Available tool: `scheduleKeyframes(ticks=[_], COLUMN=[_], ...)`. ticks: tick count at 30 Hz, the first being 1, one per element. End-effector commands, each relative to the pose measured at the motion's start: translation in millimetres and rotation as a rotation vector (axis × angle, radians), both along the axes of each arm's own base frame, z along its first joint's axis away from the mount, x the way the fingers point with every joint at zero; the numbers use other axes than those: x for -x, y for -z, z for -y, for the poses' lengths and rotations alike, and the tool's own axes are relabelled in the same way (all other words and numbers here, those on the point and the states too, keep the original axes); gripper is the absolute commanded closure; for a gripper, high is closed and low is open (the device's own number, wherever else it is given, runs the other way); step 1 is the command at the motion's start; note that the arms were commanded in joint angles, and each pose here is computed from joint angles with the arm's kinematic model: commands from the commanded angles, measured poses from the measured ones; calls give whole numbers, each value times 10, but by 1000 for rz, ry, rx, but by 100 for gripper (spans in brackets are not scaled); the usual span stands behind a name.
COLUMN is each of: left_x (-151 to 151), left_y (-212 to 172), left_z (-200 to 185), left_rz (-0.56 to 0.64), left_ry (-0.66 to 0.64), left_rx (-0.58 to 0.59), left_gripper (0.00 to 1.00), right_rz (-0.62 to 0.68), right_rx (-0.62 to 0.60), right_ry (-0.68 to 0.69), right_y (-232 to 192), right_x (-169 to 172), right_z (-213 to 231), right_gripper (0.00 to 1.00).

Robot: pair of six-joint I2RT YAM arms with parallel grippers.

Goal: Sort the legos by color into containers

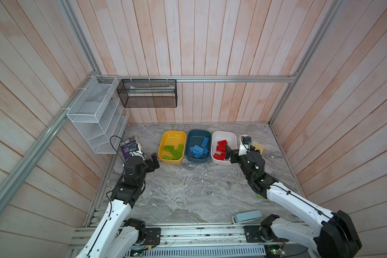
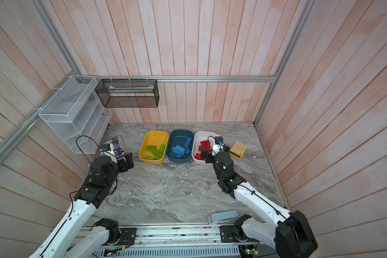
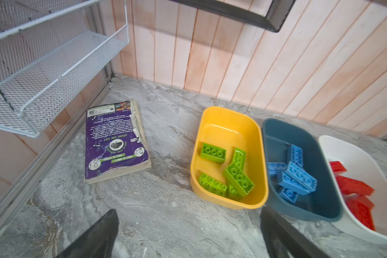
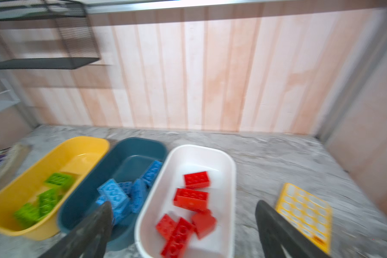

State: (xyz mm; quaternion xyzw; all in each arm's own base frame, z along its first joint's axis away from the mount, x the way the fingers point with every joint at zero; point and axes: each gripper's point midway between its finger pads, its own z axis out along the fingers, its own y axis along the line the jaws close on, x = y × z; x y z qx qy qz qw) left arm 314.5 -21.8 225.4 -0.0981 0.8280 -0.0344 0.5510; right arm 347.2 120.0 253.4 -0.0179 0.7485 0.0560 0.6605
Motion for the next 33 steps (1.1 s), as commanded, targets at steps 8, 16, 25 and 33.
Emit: scheduleKeyframes(ticks=[8, 16, 25, 33], left_x=[-496, -685, -946, -650], left_y=[722, 983, 936, 916], left_z=[-478, -509, -345, -173], left_rz=[-11, 29, 151, 295], left_ry=[-126, -69, 47, 104], left_rx=[-113, -145, -172, -215], left_gripper=[0, 0, 0, 0], right_rz=[75, -1, 128, 26], right_rx=[-78, -9, -32, 47], right_ry=[479, 537, 453, 257], right_y=[612, 1066, 997, 1232], right_x=[348, 166, 131, -206], right_z=[1436, 1603, 1623, 1313], right_gripper=[1, 1, 1, 1])
